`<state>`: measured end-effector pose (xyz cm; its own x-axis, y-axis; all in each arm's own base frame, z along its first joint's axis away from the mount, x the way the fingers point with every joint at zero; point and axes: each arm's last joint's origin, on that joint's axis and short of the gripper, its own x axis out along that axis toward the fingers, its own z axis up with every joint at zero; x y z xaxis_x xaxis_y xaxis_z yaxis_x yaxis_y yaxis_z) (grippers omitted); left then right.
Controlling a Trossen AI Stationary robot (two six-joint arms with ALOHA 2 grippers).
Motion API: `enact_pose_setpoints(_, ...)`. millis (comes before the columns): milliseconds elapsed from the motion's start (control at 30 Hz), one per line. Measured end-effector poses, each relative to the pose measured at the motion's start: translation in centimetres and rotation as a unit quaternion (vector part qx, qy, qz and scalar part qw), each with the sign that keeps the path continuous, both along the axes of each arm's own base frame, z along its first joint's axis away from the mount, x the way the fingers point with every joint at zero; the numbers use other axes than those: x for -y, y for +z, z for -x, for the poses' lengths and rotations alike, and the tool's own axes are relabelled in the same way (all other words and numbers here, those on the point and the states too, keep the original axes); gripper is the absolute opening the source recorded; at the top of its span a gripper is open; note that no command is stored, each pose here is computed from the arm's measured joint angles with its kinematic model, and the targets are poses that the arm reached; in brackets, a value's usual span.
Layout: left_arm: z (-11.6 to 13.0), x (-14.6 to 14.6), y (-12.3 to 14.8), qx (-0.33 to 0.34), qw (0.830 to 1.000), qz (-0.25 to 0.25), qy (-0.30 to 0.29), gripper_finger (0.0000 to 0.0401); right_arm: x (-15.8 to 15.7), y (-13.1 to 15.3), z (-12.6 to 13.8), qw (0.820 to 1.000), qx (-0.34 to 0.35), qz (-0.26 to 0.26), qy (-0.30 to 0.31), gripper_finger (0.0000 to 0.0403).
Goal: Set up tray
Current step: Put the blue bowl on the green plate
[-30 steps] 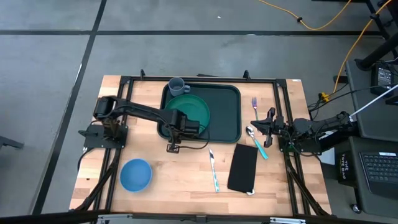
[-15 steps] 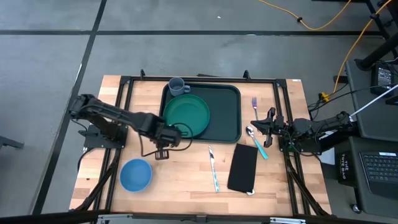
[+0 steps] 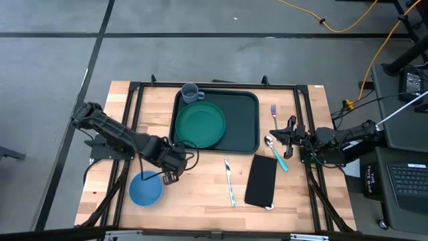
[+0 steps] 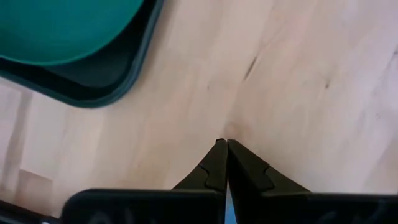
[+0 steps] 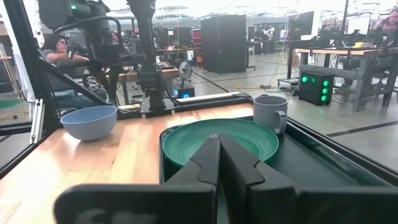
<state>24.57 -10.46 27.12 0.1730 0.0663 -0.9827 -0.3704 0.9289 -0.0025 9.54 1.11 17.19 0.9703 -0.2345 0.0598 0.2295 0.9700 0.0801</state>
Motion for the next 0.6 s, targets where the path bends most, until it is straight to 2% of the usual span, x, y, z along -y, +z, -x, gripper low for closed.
enact_pose_setpoints(167, 0.5, 1.1, 0.0, 0.006, 1.000, 0.000, 0.014, 0.0004, 0.0, 0.0, 0.0, 1.000, -0.001, 0.003, 0.000, 0.0010)
enact_pose_setpoints(333, 0.7, 1.6, 0.1, 0.035, 0.997, -0.031, 0.064, 0.0015, 0.0, 0.0, 0.0, 1.000, -0.001, 0.002, 0.000, 0.0010)
enact_pose_setpoints(600, 1.1, 2.2, 0.0, 0.034, 0.985, 0.011, 0.168, 0.0045, 0.0, 0.0, 0.0, 1.000, -0.001, 0.002, 0.000, 0.0010)
